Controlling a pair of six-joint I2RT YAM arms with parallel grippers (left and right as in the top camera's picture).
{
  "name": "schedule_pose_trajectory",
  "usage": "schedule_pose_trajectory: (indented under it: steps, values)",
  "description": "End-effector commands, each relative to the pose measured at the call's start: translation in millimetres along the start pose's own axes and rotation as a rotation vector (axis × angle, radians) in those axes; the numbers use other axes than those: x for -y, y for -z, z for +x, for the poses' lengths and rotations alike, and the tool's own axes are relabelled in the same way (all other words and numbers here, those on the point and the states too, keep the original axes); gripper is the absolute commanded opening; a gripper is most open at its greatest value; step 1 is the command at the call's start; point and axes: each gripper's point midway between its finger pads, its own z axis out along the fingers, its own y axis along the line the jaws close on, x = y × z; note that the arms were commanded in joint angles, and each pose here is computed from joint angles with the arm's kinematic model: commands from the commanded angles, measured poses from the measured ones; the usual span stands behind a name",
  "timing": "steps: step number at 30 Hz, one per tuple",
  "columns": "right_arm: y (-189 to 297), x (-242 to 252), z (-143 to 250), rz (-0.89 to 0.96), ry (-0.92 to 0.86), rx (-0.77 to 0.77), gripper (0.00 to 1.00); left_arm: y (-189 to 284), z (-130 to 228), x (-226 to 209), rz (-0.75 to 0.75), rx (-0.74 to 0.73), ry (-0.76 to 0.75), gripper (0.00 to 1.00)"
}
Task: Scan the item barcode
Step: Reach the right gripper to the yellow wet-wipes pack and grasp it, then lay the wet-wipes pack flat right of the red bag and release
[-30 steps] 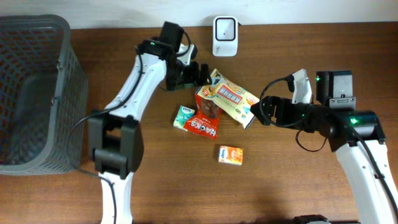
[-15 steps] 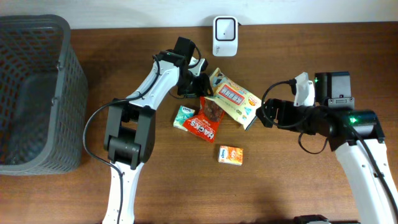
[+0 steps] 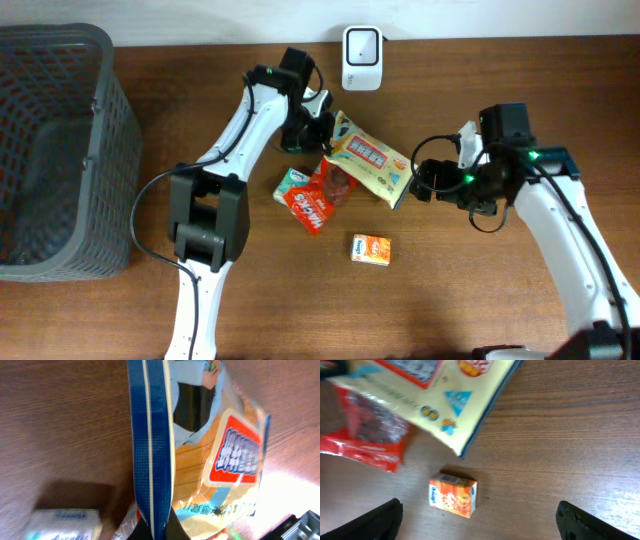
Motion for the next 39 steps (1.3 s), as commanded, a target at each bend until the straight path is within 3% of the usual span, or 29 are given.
schedule_pose_trajectory:
  steps: [1, 5, 13, 21, 25, 35, 37, 39]
  values:
    - [-7.9, -5.7, -1.6, -0.038, 0.112, -0.022, 0.99, 54.1, -13.9, 0.6, -0.132, 0.091, 0.054, 0.0]
    - [-7.0, -29.7, -9.4, -0.166, 0.254, 0.016, 0.92, 95.0, -21.8, 15.6, -0.142, 0.183, 0.1, 0.0]
    - [-21.1, -81.3, -12.7, -0.159, 0.504, 0.092, 0.86, 91.2, -9.1, 11.6, -0.151, 0.132, 0.191, 0.0]
    - [-45.1, -127.0, -20.8, -0.019, 0.619, 0.222, 0.87, 88.1, 8.9, 26.7, -0.062, 0.043, 0.226, 0.0]
    - [-67.8, -127.3, -22.6, 0.087, 0.615, 0.236, 0.96, 89.0, 9.1, 24.6, -0.063, 0.042, 0.233, 0.0]
    - [-115.2, -120.6, -21.9, 0.15, 0.603, 0.192, 0.98, 90.0, 12.5, 25.6, -0.043, 0.023, 0.267, 0.0]
    - [-115.9, -118.1, -25.0, 0.166, 0.566, 0.205, 0.89, 90.0, 13.0, 25.4, -0.044, 0.021, 0.267, 0.0]
    - [-114.7, -114.8, -28.2, 0.188, 0.543, 0.22, 0.63, 90.0, 13.4, 25.3, -0.045, 0.019, 0.268, 0.0]
